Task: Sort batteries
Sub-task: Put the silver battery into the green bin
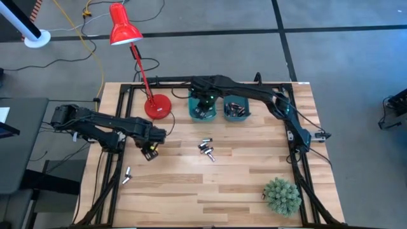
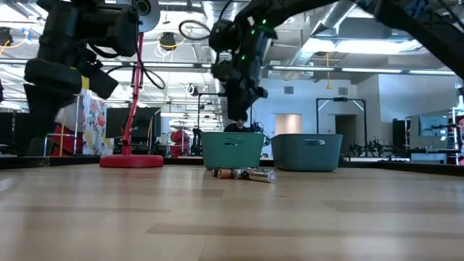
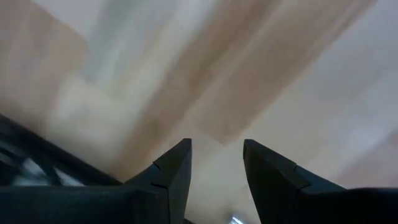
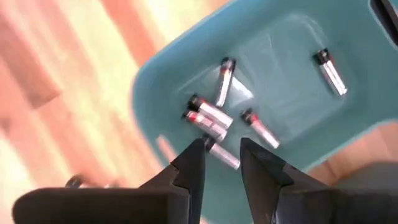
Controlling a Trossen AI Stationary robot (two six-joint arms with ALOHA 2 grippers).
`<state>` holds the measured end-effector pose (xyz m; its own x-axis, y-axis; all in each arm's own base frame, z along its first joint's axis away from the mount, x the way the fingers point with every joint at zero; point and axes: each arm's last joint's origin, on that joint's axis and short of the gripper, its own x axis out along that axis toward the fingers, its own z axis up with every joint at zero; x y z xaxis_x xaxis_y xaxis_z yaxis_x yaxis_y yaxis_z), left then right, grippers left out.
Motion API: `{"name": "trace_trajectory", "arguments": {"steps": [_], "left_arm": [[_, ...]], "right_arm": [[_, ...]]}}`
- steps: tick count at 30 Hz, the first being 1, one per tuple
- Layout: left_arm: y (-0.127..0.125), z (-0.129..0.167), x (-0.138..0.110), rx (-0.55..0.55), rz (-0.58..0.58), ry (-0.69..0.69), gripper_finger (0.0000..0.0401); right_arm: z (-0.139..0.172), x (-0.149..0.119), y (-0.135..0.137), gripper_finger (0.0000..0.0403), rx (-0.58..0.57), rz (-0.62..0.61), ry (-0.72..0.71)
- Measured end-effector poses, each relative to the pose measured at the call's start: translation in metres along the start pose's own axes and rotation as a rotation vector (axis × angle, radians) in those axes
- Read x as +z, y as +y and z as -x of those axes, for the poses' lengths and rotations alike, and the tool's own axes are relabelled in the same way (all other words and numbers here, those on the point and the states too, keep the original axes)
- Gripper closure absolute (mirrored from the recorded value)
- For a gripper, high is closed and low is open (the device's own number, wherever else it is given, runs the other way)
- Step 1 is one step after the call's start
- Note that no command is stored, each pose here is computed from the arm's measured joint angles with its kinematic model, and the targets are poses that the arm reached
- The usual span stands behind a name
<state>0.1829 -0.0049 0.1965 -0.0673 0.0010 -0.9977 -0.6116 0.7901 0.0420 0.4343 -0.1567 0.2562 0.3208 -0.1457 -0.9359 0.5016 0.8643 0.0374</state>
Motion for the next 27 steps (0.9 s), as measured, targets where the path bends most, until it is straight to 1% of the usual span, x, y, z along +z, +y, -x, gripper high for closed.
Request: {"name": "trace_trajectory", "arguments": {"steps": [3,7,10,14,17,19,23,27], "left_arm": [[-0.001,0.0,-0.006,-0.025,0.106,0.075,0.026],[-0.002,0.001,-0.015,-0.018,0.225,0.168,0.026],[-0.003,-0.003,-0.019,-0.03,0.283,0.224,0.026],[-0.005,-0.01,-0.028,-0.036,0.326,0.3,0.026],[-0.007,-0.016,-0.034,-0.027,0.342,0.33,0.026],[-0.009,-0.018,-0.036,-0.016,0.33,0.342,0.026],[-0.012,-0.02,-0.037,-0.008,0.286,0.365,0.026],[-0.017,-0.027,-0.039,-0.008,0.213,0.436,0.026]], "right_arm": [[0.01,-0.012,0.012,0.0286,-0.002,0.027,-0.005],[0.025,-0.034,0.028,0.0286,-0.039,0.031,-0.034],[0.039,-0.054,0.039,0.0286,-0.018,0.04,-0.064],[0.052,-0.087,0.055,0.0286,0.015,0.04,-0.09],[0.061,-0.112,0.065,0.0286,0.035,0.02,-0.114],[0.065,-0.128,0.071,0.0286,0.047,0.015,-0.13],[0.067,-0.155,0.082,0.0286,0.075,-0.002,-0.137],[0.065,-0.174,0.091,0.0286,0.067,-0.007,-0.136]]}}
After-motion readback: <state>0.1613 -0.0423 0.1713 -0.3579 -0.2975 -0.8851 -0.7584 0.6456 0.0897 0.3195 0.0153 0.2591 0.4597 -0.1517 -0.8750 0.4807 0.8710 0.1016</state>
